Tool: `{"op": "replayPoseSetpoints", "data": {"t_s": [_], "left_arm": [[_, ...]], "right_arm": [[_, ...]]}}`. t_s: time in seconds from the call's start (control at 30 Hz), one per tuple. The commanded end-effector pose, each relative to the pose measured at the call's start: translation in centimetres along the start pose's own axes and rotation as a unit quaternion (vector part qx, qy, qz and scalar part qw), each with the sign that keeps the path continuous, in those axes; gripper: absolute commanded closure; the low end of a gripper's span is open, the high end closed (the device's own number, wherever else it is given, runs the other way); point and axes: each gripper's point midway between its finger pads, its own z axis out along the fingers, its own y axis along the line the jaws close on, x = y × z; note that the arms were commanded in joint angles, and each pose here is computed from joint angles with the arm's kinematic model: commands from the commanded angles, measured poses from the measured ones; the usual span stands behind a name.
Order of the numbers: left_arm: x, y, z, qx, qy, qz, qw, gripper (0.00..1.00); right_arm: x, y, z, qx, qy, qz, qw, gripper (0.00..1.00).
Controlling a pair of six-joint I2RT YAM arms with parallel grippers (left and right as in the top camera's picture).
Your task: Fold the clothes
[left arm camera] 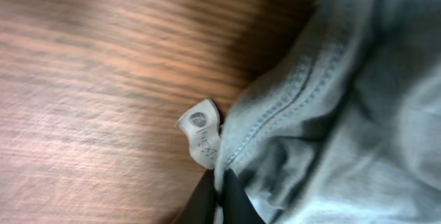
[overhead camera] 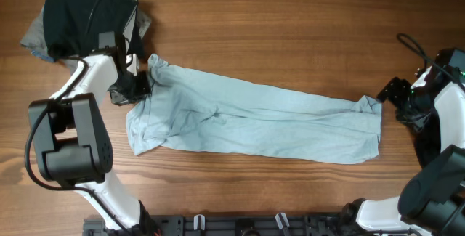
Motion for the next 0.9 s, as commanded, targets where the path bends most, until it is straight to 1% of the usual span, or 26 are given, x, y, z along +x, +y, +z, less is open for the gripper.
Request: {"op": "replayPoseSetpoints", "data": {"t_s": [0.0, 0.07, 0.1, 0.13, 0.17, 0.2, 0.23, 0.27, 0.3, 0.33, 0.4, 0.5, 0.57, 0.63, 0.67, 0.7, 0.77, 0.8, 0.83, 0.87], "left_arm": [[1.6, 5.1, 0.9, -0.075, 0.025, -0.120, 0.990, 0.96], [1.8, 6.1, 0.8, -0.074, 0.030, -0.143, 0.987, 0.96], [1.8, 6.5, 0.8, -0.074, 0.030, -0.149, 0.986, 0.96], [1.9, 6.8, 0.7, -0.074, 0.030, -0.153, 0.985, 0.96], [1.9, 6.9, 0.7, -0.074, 0.031, -0.155, 0.985, 0.96], [1.9, 6.9, 0.7, -0.074, 0.030, -0.155, 0.985, 0.93], [1.9, 6.9, 0.7, -0.074, 0.030, -0.154, 0.985, 0.88], [1.8, 6.9, 0.7, -0.074, 0.030, -0.154, 0.985, 0.82], [1.8, 6.9, 0.7, -0.074, 0.030, -0.154, 0.985, 0.80], [1.8, 6.9, 0.7, -0.074, 0.030, -0.154, 0.985, 0.74], [1.8, 6.9, 0.7, -0.074, 0.030, -0.154, 0.985, 0.69], [1.8, 6.4, 0.8, -0.061, 0.031, -0.154, 0.986, 0.67], [1.8, 6.3, 0.8, -0.057, 0.031, -0.155, 0.986, 0.67], [1.8, 6.3, 0.8, -0.058, 0.031, -0.154, 0.986, 0.66], [1.8, 6.3, 0.8, -0.058, 0.031, -0.154, 0.986, 0.66], [1.8, 6.3, 0.8, -0.058, 0.031, -0.153, 0.986, 0.66], [1.8, 6.3, 0.8, -0.058, 0.031, -0.153, 0.986, 0.66], [1.8, 6.3, 0.8, -0.058, 0.031, -0.153, 0.986, 0.65], [1.7, 6.3, 0.8, -0.057, 0.031, -0.153, 0.986, 0.64], [1.7, 6.3, 0.8, -0.057, 0.029, -0.153, 0.986, 0.63]], "right_arm": [[2.1, -0.6, 1.4, 0.002, 0.034, -0.004, 0.999, 0.17], [3.9, -0.8, 2.9, -0.008, 0.056, -0.012, 0.998, 0.17], [4.8, -0.3, 3.6, -0.030, 0.066, -0.016, 0.997, 0.16], [5.7, 0.3, 4.2, -0.052, 0.076, -0.012, 0.996, 0.14], [6.5, 0.1, 4.8, -0.052, 0.086, 0.003, 0.995, 0.13], [7.0, -0.2, 5.3, -0.048, 0.091, 0.019, 0.995, 0.12], [7.5, -0.3, 5.7, -0.050, 0.093, 0.019, 0.994, 0.12], [8.1, 0.1, 6.2, -0.067, 0.096, 0.004, 0.993, 0.11], [8.5, 1.0, 6.5, -0.100, 0.097, -0.020, 0.990, 0.10], [8.9, 2.1, 6.6, -0.136, 0.098, -0.040, 0.985, 0.10], [10.0, 3.8, 6.8, -0.196, 0.100, -0.060, 0.974, 0.10], [10.2, 4.8, 7.2, -0.217, 0.088, -0.082, 0.969, 0.11], [10.2, 5.3, 7.3, -0.218, 0.089, -0.079, 0.969, 0.12], [9.7, 5.5, 7.3, -0.217, 0.081, -0.071, 0.970, 0.17], [9.4, 4.6, 7.3, -0.192, 0.082, -0.061, 0.976, 0.31], [9.1, 3.2, 7.3, -0.150, 0.089, -0.034, 0.984, 0.32], [8.3, 0.7, 6.2, -0.081, 0.095, -0.014, 0.992, 0.28], [7.7, -0.1, 5.5, -0.058, 0.092, -0.001, 0.994, 0.24], [6.1, -0.7, 3.8, -0.045, 0.071, 0.007, 0.996, 0.18], [4.9, -0.6, 2.7, -0.049, 0.052, 0.008, 0.997, 0.15]]}}
